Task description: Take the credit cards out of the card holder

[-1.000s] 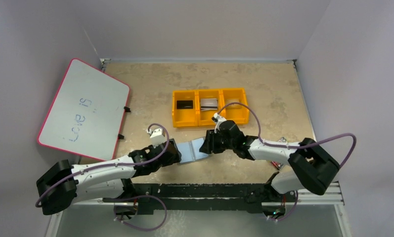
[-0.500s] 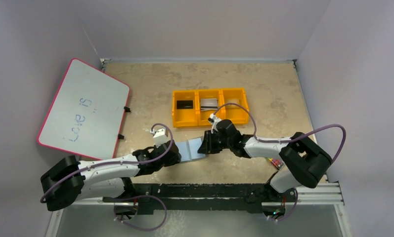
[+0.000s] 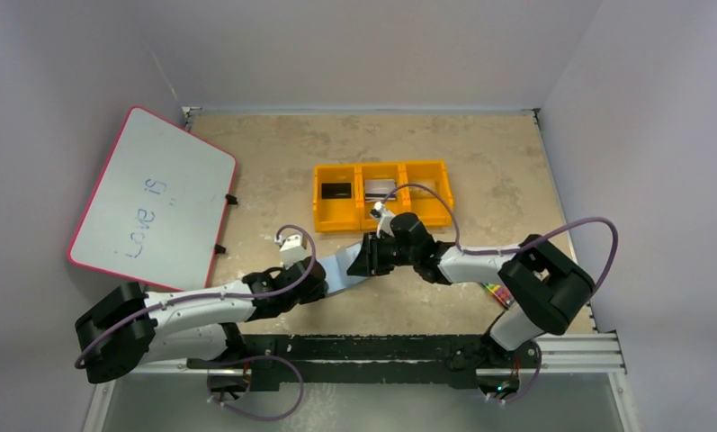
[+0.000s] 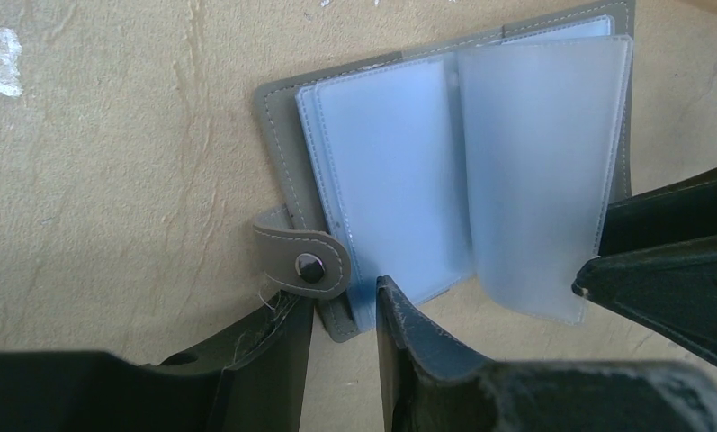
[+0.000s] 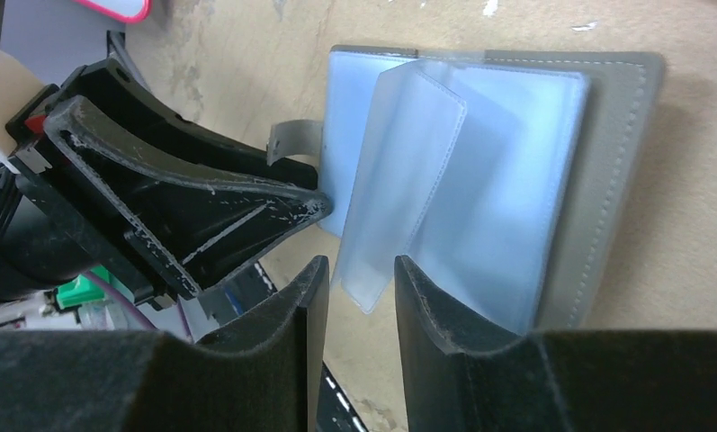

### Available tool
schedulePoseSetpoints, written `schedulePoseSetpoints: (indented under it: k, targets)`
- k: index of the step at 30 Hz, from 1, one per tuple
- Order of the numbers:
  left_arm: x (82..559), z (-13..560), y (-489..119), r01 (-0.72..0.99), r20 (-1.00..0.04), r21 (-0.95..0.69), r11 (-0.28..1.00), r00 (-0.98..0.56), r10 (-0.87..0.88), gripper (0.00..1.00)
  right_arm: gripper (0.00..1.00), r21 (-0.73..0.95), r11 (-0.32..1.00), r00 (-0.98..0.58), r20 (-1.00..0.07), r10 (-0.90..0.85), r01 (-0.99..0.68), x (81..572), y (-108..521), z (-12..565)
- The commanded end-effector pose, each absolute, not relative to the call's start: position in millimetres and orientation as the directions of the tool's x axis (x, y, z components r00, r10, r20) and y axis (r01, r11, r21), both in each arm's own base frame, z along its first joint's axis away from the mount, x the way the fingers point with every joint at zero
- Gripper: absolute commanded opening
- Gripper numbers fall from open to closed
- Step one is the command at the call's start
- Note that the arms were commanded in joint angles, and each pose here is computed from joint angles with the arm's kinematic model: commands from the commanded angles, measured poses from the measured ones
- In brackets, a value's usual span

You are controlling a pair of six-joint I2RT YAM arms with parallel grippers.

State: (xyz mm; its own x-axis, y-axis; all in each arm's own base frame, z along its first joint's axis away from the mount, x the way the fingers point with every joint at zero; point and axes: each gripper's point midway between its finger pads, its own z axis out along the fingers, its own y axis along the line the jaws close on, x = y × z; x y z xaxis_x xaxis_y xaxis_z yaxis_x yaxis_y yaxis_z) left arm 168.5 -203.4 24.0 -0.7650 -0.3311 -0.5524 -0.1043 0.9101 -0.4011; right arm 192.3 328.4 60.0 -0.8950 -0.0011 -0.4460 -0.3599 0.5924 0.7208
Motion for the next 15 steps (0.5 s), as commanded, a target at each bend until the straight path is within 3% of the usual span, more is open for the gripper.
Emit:
schedulePoseSetpoints:
  k: [1,4,9,12,15]
  targets:
    - [176,40,-211,-0.076,-0.581,-0.431,0.899,-0.739,-0.341,0.31,0.36,0.769,0.477,-0.882,-0.470,-0.027,-0.424,193,351,84]
    - [177,42,-211,-0.073,-0.584,-0.434,0.898,-0.736,-0.342,0.27,0.37,0.708,0.590,-0.874,-0.486,0.009,-0.388,207,339,72]
    - [176,42,-209,-0.075,-0.586,-0.428,0.901,-0.736,-0.340,0.24,0.45,0.442,0.866,-0.845,-0.533,0.044,-0.235,238,282,46]
    - [176,41,-208,-0.075,-0.589,-0.423,0.903,-0.735,-0.337,0.23,0.52,0.387,0.902,-0.864,-0.502,0.031,-0.193,230,264,31]
    - [177,41,-212,-0.065,-0.588,-0.425,0.903,-0.739,-0.330,0.23,0.51,0.450,0.858,-0.885,-0.465,-0.013,-0.249,218,276,22]
